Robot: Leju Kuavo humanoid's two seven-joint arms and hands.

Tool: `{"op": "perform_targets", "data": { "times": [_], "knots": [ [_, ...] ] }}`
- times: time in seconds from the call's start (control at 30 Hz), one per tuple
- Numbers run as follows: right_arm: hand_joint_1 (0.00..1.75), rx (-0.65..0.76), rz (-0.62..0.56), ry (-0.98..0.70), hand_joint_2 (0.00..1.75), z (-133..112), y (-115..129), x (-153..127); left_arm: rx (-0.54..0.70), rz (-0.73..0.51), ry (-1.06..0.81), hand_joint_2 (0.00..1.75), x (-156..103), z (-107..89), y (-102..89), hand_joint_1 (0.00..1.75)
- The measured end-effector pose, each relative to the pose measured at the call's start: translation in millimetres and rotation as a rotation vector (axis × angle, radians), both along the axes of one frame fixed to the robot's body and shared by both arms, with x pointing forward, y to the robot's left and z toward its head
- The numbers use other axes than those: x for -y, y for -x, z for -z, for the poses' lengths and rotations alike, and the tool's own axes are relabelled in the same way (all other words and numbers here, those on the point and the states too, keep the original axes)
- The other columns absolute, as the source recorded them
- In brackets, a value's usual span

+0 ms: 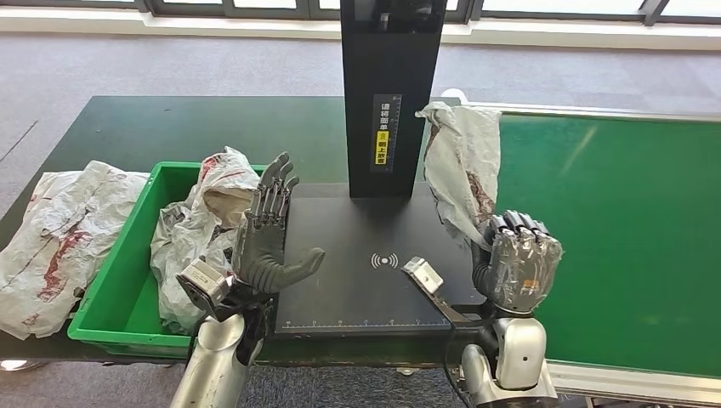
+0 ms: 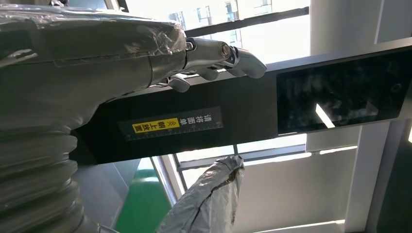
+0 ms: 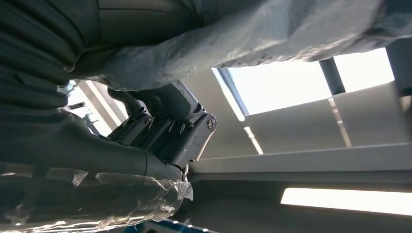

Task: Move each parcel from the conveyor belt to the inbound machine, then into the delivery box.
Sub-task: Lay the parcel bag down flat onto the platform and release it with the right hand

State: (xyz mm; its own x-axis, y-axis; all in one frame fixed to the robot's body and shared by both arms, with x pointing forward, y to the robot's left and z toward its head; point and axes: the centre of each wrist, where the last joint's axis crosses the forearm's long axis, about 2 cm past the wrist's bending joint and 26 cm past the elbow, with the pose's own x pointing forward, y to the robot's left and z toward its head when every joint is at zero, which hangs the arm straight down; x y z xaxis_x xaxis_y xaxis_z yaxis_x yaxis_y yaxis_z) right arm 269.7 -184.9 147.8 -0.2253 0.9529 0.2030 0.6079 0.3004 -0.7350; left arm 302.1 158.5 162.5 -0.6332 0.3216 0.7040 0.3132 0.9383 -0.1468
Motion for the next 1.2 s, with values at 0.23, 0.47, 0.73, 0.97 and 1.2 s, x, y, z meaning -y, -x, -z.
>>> {"op": "perform_targets", "data": {
  "times": [0.23, 0.47, 0.73, 0.97, 1.2],
  "knots": [
    [1.75, -0.075, -0.158, -0.09, 1.75, 9, 0, -28, -0.007, 0.017, -0.004, 1.75, 2, 5.4, -0.5, 0.0],
    [1.75, -0.186, -0.237, -0.081, 1.75, 32, 1, -41, -0.02, 0.038, -0.007, 1.75, 4, 10.2, -1.4, 0.0],
    [0.0, -0.282, -0.255, -0.054, 1.75, 54, 5, -50, -0.039, 0.054, -0.013, 1.75, 5, 15.5, -1.5, 0.0],
    [0.0, -0.341, -0.245, -0.041, 1.75, 71, 9, -55, -0.049, 0.057, -0.023, 1.75, 6, 18.3, -1.4, 0.0],
    [0.0, -0.345, -0.229, -0.03, 1.75, 76, 11, -56, -0.052, 0.054, -0.027, 1.75, 6, 19.1, -1.3, 0.0]
  ]
}}
